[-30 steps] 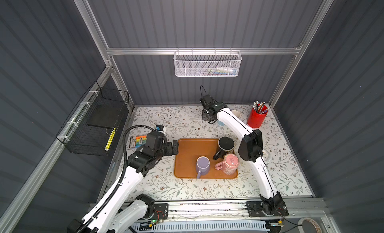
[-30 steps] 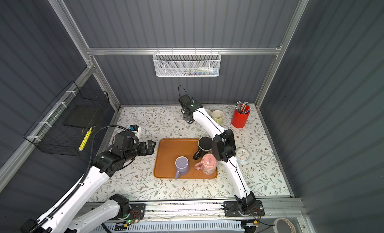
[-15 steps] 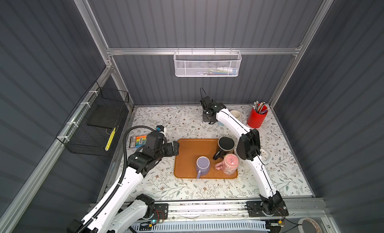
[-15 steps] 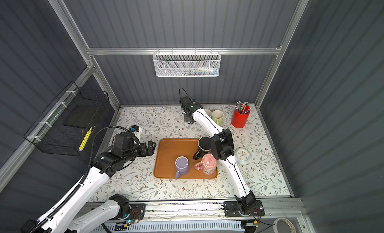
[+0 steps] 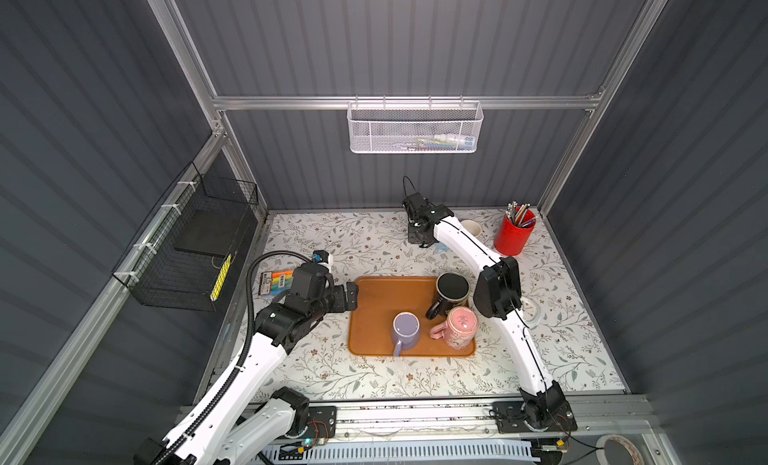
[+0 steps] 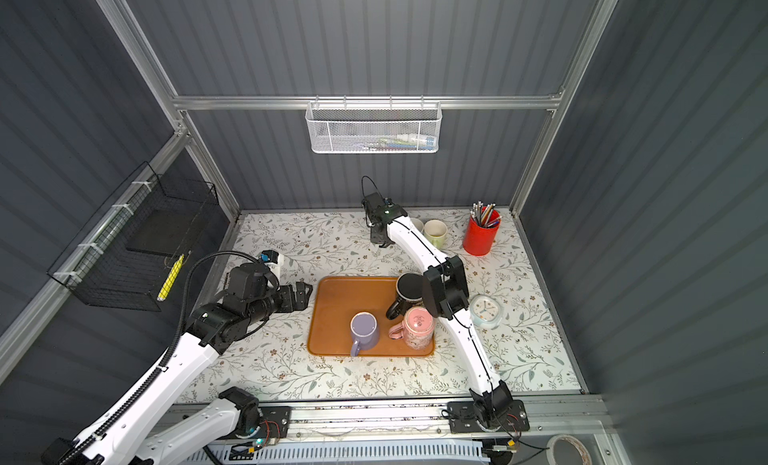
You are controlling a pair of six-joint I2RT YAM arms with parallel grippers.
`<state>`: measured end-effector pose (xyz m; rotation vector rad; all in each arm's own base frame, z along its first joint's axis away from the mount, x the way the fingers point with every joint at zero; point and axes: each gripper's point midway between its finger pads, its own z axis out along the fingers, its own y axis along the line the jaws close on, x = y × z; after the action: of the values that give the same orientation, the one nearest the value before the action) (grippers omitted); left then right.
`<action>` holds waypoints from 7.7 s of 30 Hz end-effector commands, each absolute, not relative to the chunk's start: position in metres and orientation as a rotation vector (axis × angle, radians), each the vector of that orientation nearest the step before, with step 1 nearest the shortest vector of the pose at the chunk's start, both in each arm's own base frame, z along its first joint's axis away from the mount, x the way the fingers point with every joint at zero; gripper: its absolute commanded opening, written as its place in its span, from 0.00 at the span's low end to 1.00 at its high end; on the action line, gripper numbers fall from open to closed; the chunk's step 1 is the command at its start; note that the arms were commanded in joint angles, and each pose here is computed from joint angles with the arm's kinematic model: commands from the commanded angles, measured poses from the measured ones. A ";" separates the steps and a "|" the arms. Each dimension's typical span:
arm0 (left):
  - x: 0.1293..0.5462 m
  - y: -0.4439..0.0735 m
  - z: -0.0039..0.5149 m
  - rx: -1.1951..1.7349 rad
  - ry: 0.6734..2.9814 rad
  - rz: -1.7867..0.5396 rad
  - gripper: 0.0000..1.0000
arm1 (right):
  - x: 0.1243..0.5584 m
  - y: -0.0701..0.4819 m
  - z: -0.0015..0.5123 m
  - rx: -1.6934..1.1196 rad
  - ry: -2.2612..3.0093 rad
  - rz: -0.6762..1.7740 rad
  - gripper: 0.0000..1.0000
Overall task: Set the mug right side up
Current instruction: 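Lower the white mug upright onto the table and open the right gripper, then raise the right gripper toward the black mug while the left moves over the purple mug, then lower the left gripper onto the upside-down purple mug on the tray, then grasp the purple mug with the left gripper and lift it off the tray, then hold the purple mug up with the left gripper while the right gripper reaches it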
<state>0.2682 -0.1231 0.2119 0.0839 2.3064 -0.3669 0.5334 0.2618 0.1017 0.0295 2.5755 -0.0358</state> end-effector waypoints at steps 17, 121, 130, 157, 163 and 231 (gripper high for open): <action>0.267 -0.124 0.211 0.121 2.300 -0.365 1.00 | 0.531 0.255 0.082 0.030 2.599 -0.082 0.00; 0.180 -0.290 0.072 0.835 2.625 -0.041 0.44 | 0.344 0.133 0.200 0.067 2.173 0.528 0.91; 0.183 -0.293 0.068 0.839 2.633 -0.020 0.35 | 0.343 0.131 0.201 0.071 2.169 0.532 0.91; 0.199 -0.284 0.098 0.805 2.563 0.020 0.00 | 0.341 0.133 0.202 0.065 2.176 0.557 0.91; 0.216 -0.268 0.121 0.714 2.551 -0.038 0.00 | 0.335 0.136 0.215 0.032 2.137 0.595 0.92; 0.288 -0.258 0.392 0.347 1.698 -1.386 0.00 | 0.272 0.296 0.337 -0.585 1.513 1.589 0.85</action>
<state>0.2969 -0.2568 0.3473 0.2704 1.8830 -1.3211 0.2784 0.2909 0.3125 -0.5268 1.6061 1.5558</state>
